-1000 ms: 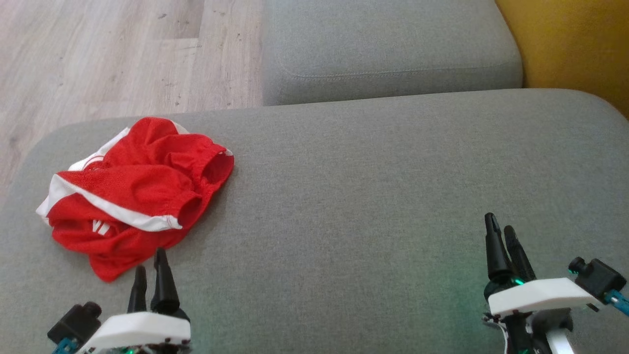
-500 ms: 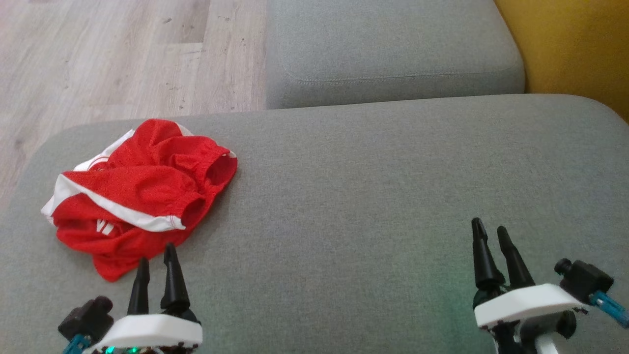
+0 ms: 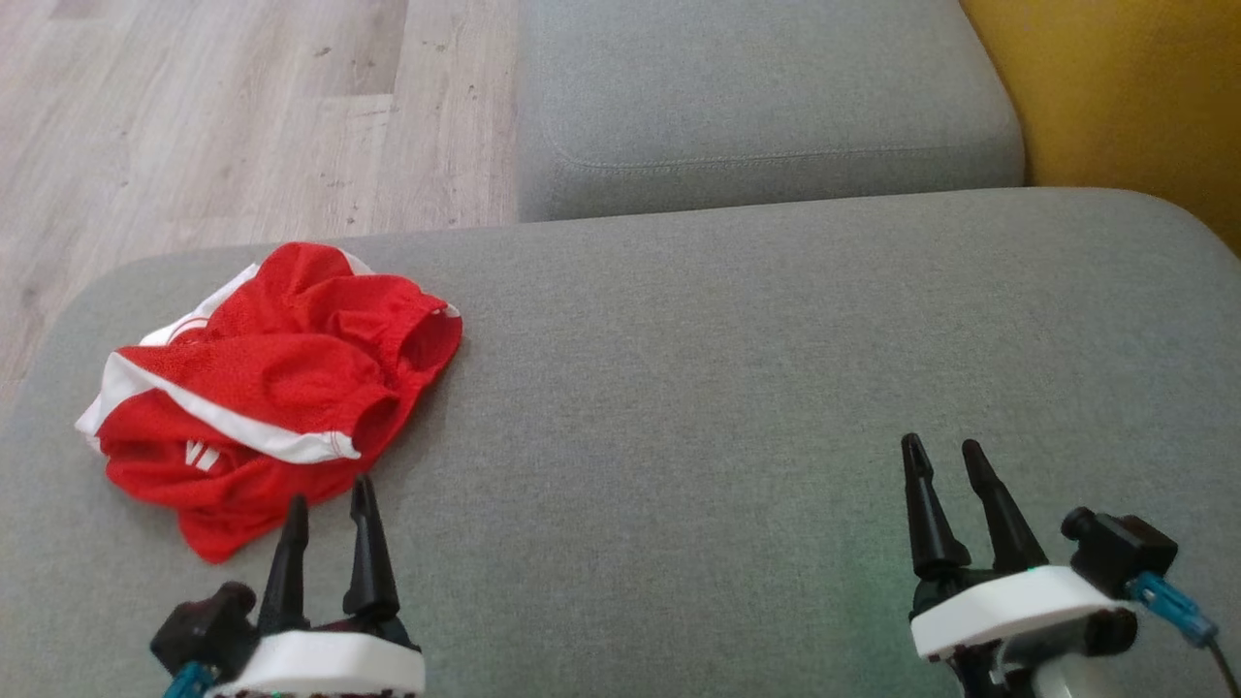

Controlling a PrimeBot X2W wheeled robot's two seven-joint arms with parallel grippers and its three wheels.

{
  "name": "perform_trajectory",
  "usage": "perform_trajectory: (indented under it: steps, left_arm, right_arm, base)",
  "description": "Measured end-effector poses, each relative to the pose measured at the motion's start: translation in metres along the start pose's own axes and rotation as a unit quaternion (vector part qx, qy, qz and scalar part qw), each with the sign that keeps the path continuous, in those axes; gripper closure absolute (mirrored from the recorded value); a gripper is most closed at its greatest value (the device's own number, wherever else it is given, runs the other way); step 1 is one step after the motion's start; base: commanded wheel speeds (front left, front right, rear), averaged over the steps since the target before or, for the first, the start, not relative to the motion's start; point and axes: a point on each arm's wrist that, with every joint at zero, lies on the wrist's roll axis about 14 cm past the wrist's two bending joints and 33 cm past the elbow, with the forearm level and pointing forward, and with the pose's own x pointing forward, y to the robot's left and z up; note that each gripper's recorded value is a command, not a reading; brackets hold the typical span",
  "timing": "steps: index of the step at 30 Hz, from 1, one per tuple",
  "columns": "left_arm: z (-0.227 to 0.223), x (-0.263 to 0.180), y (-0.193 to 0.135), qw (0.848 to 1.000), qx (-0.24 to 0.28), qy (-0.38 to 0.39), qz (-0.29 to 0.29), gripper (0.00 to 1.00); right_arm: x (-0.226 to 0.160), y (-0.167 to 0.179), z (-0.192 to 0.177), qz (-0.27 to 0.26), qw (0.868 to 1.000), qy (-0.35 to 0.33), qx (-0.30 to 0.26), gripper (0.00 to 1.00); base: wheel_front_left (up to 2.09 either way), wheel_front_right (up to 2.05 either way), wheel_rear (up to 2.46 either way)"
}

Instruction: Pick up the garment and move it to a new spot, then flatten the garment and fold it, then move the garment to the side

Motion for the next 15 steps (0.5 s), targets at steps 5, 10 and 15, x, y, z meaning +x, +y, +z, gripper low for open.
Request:
perform_trajectory:
  steps: [5, 10, 15]
  left_arm:
    - [0.0027, -0.0006, -0.0046, 0.999, 0.032, -0.007, -0.010, 0.00]
    - [0.0031, -0.0050, -0.0061, 0.998, 0.065, -0.014, -0.014, 0.00]
    - [0.0070, -0.0059, -0.0092, 0.995, 0.098, -0.025, -0.019, 0.00]
  right_arm:
    - [-0.0004, 0.0029, 0.0032, 0.006, 1.000, -0.006, -0.028, 0.00]
    - [-0.0007, 0.0070, 0.0067, 0.015, 0.998, -0.015, -0.057, 0.00]
    - [-0.0027, 0.0087, 0.0068, 0.020, 0.996, -0.018, -0.087, 0.00]
  base:
    - [0.00, 0.00, 0.00]
    - [0.00, 0.00, 0.00]
    - [0.00, 0.00, 0.00]
